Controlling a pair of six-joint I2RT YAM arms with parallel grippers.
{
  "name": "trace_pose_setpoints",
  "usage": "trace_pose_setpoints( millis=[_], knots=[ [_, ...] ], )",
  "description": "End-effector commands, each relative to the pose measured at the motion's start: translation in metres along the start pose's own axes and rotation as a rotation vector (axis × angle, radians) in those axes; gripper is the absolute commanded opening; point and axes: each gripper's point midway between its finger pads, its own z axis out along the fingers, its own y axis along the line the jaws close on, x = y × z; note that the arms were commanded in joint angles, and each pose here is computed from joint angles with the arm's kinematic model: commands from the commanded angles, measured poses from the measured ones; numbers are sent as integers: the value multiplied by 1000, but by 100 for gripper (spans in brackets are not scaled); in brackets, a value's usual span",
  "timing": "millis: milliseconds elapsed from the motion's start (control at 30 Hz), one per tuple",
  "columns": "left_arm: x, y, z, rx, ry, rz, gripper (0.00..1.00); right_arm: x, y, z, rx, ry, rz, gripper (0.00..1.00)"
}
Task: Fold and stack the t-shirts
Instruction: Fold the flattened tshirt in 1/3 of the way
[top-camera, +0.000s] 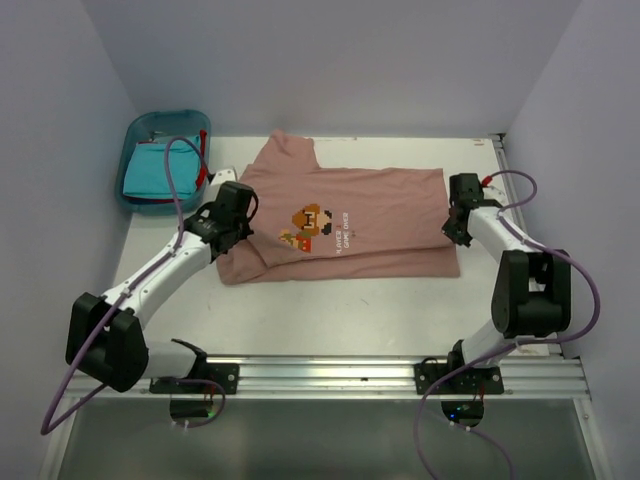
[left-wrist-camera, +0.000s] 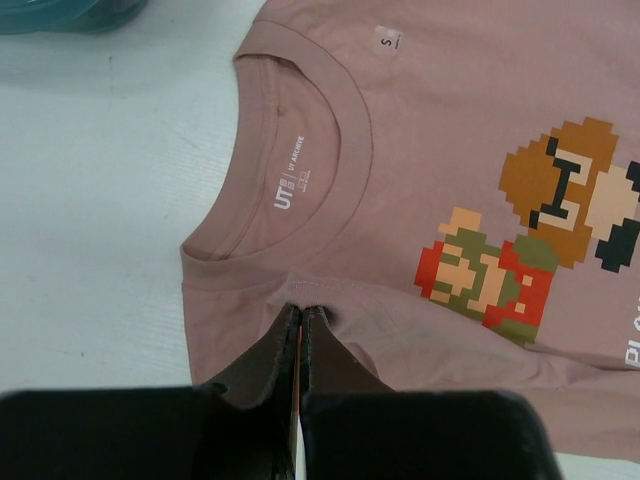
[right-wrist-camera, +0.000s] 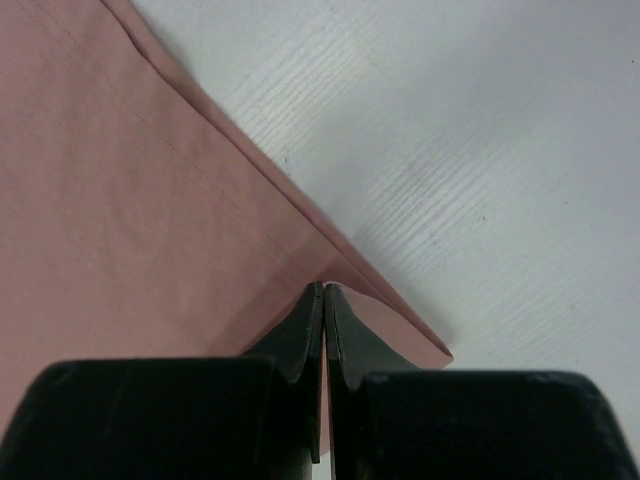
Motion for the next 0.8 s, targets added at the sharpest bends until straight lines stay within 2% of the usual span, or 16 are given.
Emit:
trace_pose_setpoints(
  millis=[0,700,733,767],
  knots=[
    [-31,-5,4,2,-91,-30,0,-23,8,0,3,-70,33,0],
    [-66,-38,62,18,-136,-11,0,-21,21,20,-4,-51,46,0],
    [-63,-38,69,10,-120,-6,9,-20,22,21,-7,-48,40,0],
    [-60,-37,72,-2,-106,1,27,-19,23,21,-13,-44,37,0]
  ],
)
